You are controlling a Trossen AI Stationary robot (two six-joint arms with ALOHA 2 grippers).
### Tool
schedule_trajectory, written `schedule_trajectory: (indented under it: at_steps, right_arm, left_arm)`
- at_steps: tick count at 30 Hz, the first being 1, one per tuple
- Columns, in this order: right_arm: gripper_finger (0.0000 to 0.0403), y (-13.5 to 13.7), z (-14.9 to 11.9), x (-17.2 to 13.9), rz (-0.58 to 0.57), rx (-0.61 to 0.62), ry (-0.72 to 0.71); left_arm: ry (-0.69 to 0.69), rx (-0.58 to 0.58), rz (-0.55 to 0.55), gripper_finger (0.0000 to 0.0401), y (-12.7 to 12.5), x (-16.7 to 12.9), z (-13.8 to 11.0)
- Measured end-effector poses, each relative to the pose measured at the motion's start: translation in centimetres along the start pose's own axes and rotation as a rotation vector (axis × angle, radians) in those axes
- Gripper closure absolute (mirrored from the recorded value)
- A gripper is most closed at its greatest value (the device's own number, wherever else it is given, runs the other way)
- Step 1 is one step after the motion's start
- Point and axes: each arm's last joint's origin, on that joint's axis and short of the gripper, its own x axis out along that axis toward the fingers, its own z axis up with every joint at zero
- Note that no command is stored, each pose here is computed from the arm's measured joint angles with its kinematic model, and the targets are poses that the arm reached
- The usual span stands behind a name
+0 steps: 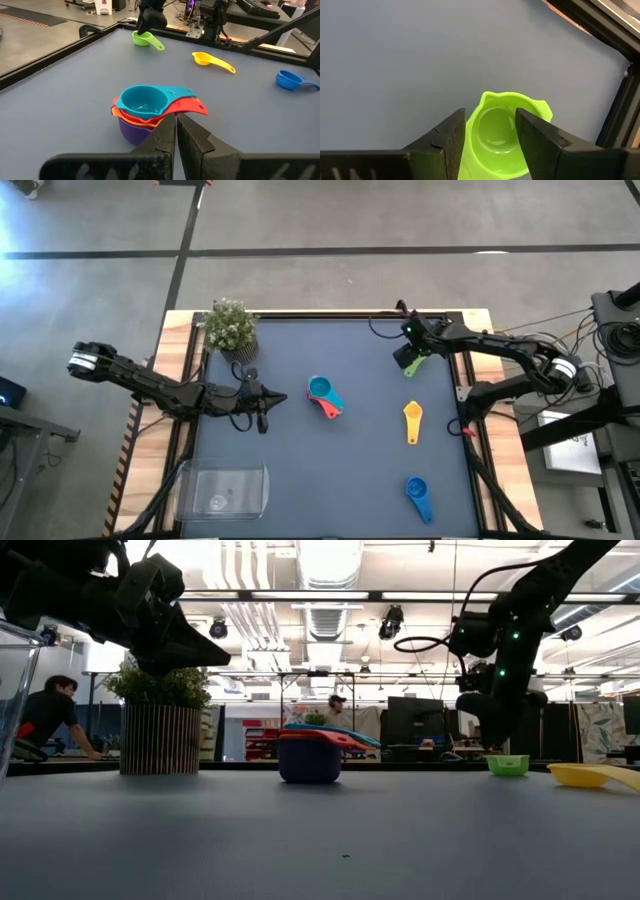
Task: Nest measuring cups in basket
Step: Stack the green measuring cup on top of the light blue measuring cup
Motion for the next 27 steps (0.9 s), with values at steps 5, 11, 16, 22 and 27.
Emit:
schedule_trajectory:
  at_steps: [5,11,16,22,27]
  right_arm:
    - [0.0258,0.2,-0.3,0.1,0.06,0.007,0.024]
    - [0.0275,0.3,-0.5,0.2,0.096,0.012,0.037]
    - [0.0283,0.2,-0.6,0.4,0.089,0.013,0.038]
    - [0.0297,0.2,-1.1,0.7,0.086,0.011,0.052]
    - [0.0313,0.2,-1.1,0.7,0.087,0.009,0.048]
  left_arm:
    - [0.004,0.002,0.001,0.0401,0.0,0.0,0.0]
    - [0.004,0.002,0.001,0.0401,0.0,0.0,0.0]
    - [0.003,0.001,0.001,0.0401,0.0,0.0,0.0]
    - [0.003,-0.003,0.001,0.0401,0.0,0.0,0.0]
    - [0.003,-0.003,0.001,0.0401,0.0,0.0,0.0]
